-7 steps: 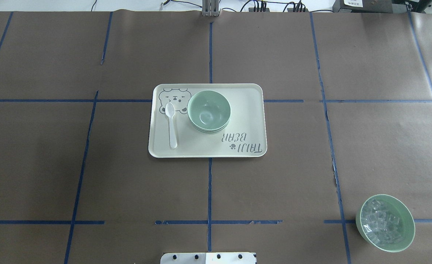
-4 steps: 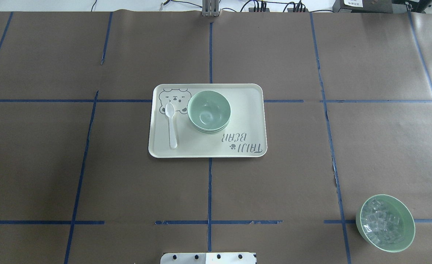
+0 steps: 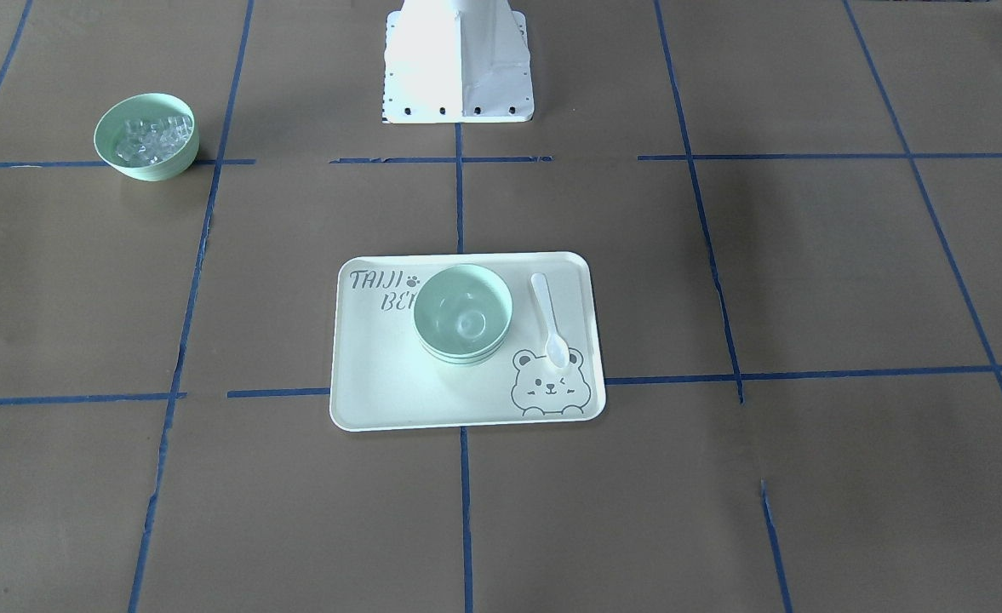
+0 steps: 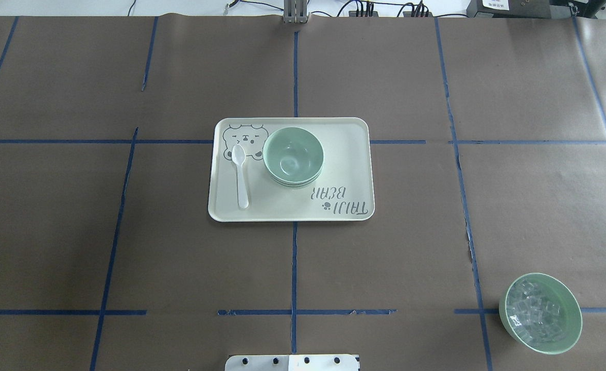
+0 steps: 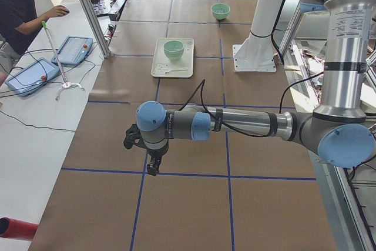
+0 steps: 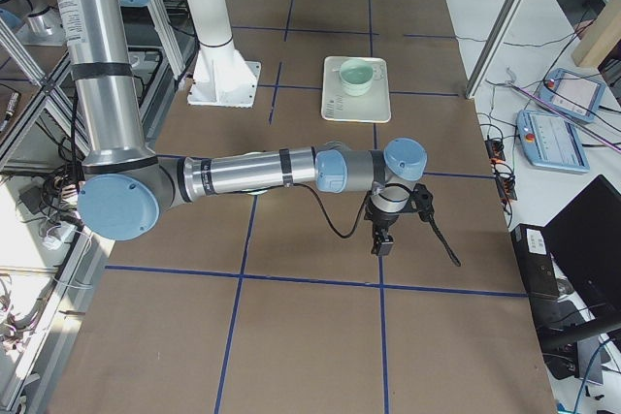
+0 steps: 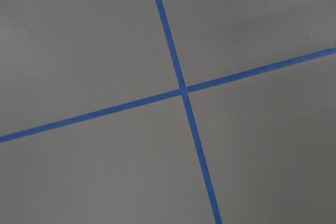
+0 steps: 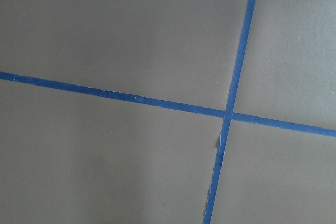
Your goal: Stack green bowls together
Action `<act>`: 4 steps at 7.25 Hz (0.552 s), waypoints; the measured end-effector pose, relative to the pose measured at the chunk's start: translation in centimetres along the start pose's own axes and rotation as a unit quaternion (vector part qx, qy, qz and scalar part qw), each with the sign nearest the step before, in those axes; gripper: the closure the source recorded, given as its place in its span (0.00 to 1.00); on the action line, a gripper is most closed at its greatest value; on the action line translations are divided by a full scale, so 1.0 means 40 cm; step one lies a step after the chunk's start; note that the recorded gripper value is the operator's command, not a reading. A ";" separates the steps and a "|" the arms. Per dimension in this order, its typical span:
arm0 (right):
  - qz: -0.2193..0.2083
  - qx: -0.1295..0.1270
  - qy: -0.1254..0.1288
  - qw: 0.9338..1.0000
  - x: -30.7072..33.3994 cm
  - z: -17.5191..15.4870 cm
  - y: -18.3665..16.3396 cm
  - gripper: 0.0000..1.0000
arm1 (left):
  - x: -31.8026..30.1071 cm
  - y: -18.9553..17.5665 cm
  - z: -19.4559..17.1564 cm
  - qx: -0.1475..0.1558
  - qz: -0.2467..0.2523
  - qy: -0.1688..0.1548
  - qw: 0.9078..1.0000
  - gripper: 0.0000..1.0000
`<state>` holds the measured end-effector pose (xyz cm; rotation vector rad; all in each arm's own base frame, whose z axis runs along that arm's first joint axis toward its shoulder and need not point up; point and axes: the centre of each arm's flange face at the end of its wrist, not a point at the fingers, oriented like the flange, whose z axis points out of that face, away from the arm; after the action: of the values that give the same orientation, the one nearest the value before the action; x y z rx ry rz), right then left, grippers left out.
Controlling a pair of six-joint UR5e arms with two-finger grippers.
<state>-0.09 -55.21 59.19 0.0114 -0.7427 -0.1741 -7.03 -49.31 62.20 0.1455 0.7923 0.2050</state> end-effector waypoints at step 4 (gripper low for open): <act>-0.001 0.000 -0.013 1.000 -0.006 0.003 0.001 0.00 | 0.013 -0.023 -0.008 0.001 0.007 -0.004 1.000 0.00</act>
<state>-0.34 -55.14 59.10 0.0105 -0.7692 -0.1763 -6.79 -50.06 61.46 0.1533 0.7829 0.2166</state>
